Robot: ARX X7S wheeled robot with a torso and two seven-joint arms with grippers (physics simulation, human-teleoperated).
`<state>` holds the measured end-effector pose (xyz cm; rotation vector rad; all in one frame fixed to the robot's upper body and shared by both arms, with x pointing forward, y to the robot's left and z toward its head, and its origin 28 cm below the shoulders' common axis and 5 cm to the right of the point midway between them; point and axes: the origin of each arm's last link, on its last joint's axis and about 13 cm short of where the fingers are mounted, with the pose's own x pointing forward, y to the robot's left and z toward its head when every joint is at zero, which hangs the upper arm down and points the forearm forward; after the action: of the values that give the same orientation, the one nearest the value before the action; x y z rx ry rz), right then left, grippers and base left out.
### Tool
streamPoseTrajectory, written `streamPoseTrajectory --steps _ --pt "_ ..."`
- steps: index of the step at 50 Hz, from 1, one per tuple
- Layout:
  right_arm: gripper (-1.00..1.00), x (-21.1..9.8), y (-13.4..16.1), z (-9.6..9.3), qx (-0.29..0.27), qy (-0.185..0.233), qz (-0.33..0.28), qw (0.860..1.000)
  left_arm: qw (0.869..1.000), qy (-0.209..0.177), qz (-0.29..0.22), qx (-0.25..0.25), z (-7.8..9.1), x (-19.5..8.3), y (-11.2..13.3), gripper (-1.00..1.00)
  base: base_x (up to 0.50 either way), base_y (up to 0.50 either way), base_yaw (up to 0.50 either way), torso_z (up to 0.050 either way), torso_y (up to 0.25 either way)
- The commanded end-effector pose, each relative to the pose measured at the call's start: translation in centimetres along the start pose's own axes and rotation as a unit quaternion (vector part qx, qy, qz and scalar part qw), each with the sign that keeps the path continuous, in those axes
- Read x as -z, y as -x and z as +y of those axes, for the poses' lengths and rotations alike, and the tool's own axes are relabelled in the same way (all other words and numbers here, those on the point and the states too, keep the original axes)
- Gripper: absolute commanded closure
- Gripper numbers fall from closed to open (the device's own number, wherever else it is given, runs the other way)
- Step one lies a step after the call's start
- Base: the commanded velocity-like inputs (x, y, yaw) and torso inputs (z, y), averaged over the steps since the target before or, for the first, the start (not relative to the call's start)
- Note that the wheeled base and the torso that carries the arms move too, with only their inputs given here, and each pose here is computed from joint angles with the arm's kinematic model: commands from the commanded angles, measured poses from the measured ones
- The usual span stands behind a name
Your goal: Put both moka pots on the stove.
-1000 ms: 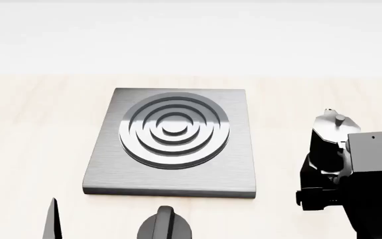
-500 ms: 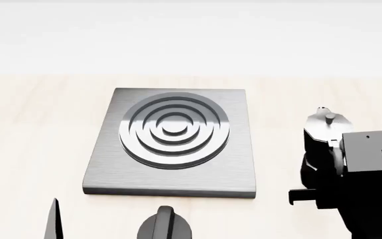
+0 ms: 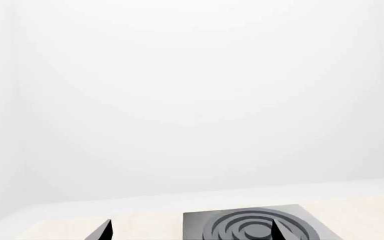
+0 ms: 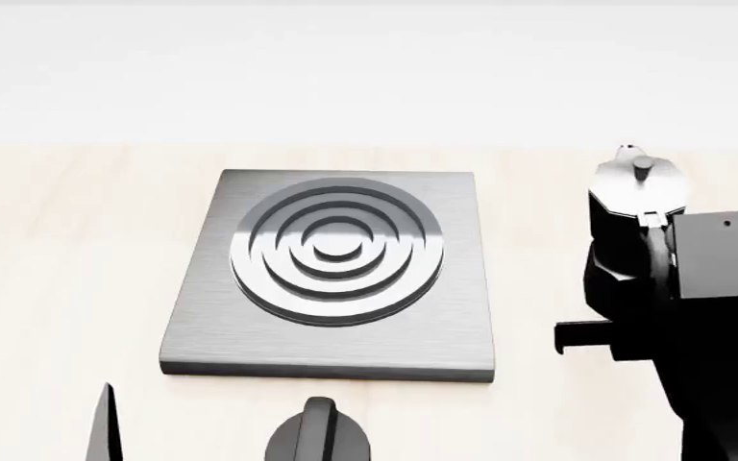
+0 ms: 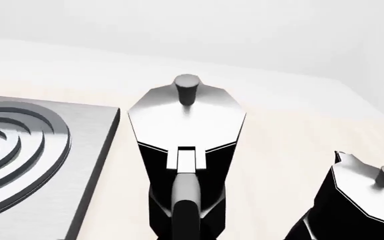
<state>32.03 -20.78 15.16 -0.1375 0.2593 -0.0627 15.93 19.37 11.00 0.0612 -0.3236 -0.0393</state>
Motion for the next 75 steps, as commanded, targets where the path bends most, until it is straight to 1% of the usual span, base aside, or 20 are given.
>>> streamPoseTrajectory --steps 1,12,14,17,18,20,23,34,45,52,57,61,67,75 --pt "1.00 -2.9 0.7 0.6 -0.007 0.002 -0.059 0.998 1.000 0.000 0.001 -0.001 0.0 0.0 0.0 -1.00 0.00 0.00 0.00 0.000 0.000" --pt "1.00 -6.6 -0.4 2.4 -0.039 -0.002 -0.090 0.995 1.000 0.000 0.000 -0.006 0.3 -0.1 -0.1 -1.00 0.00 0.00 0.00 0.000 0.001" --pt "1.00 -7.3 -0.6 3.0 -0.050 0.000 -0.096 0.994 1.000 0.000 0.000 -0.006 0.3 -0.1 -0.1 -1.00 0.00 0.00 0.00 0.000 0.005" --pt "1.00 -7.8 -0.8 3.5 -0.062 0.000 -0.101 0.993 1.000 -0.001 -0.001 -0.008 0.4 -0.2 -0.1 -1.00 0.00 0.00 0.00 0.000 0.000" --pt "1.00 -8.0 -1.1 3.8 -0.073 -0.006 -0.106 0.992 1.000 -0.001 -0.001 -0.010 0.4 -0.2 -0.1 -1.00 0.00 0.00 0.00 0.000 0.000" --pt "1.00 -8.2 -1.4 4.1 -0.070 -0.006 -0.106 0.992 1.000 0.000 -0.001 -0.010 0.4 -0.2 -0.1 -1.00 0.00 0.00 0.00 0.000 0.000" --pt "1.00 -8.5 -2.0 4.7 -0.084 -0.012 -0.113 0.990 1.000 -0.001 0.001 -0.007 0.4 -0.1 -0.1 -1.00 0.00 0.00 0.00 0.000 0.000" --pt "1.00 -9.8 -3.2 7.7 -0.124 -0.010 -0.128 0.984 1.000 -0.001 0.000 -0.008 0.4 -0.1 -0.1 -1.00 0.00 0.00 0.00 0.000 0.001" --pt "1.00 -9.6 -4.6 11.0 -0.153 -0.014 -0.143 0.978 1.000 0.000 -0.002 -0.009 0.5 -0.3 -0.1 -1.00 0.00 0.00 0.00 0.000 0.002" --pt "1.00 -9.5 -5.1 12.4 -0.167 -0.021 -0.149 0.974 1.000 -0.001 -0.005 0.000 0.5 -0.2 0.0 -1.00 0.00 0.00 0.00 0.000 0.000" --pt "1.00 -9.5 -6.1 13.4 -0.176 -0.027 -0.146 0.973 1.000 0.002 -0.005 0.003 0.5 -0.1 0.0 -1.00 0.00 0.00 0.00 0.000 0.002" --pt "1.00 -9.0 -6.5 14.2 -0.177 -0.034 -0.143 0.973 1.000 0.004 -0.007 0.004 0.6 -0.1 0.0 -1.00 0.00 0.00 0.00 0.000 0.000" --pt "1.00 -8.1 -6.8 15.5 -0.194 -0.038 -0.140 0.970 1.000 0.004 -0.010 0.003 0.6 0.0 0.1 -1.00 0.00 0.00 0.00 0.000 0.002" --pt "1.00 -7.3 -7.4 16.5 -0.203 -0.043 -0.133 0.969 1.000 0.005 -0.010 0.000 0.8 0.1 0.1 -1.00 0.00 0.00 0.00 0.000 0.001"
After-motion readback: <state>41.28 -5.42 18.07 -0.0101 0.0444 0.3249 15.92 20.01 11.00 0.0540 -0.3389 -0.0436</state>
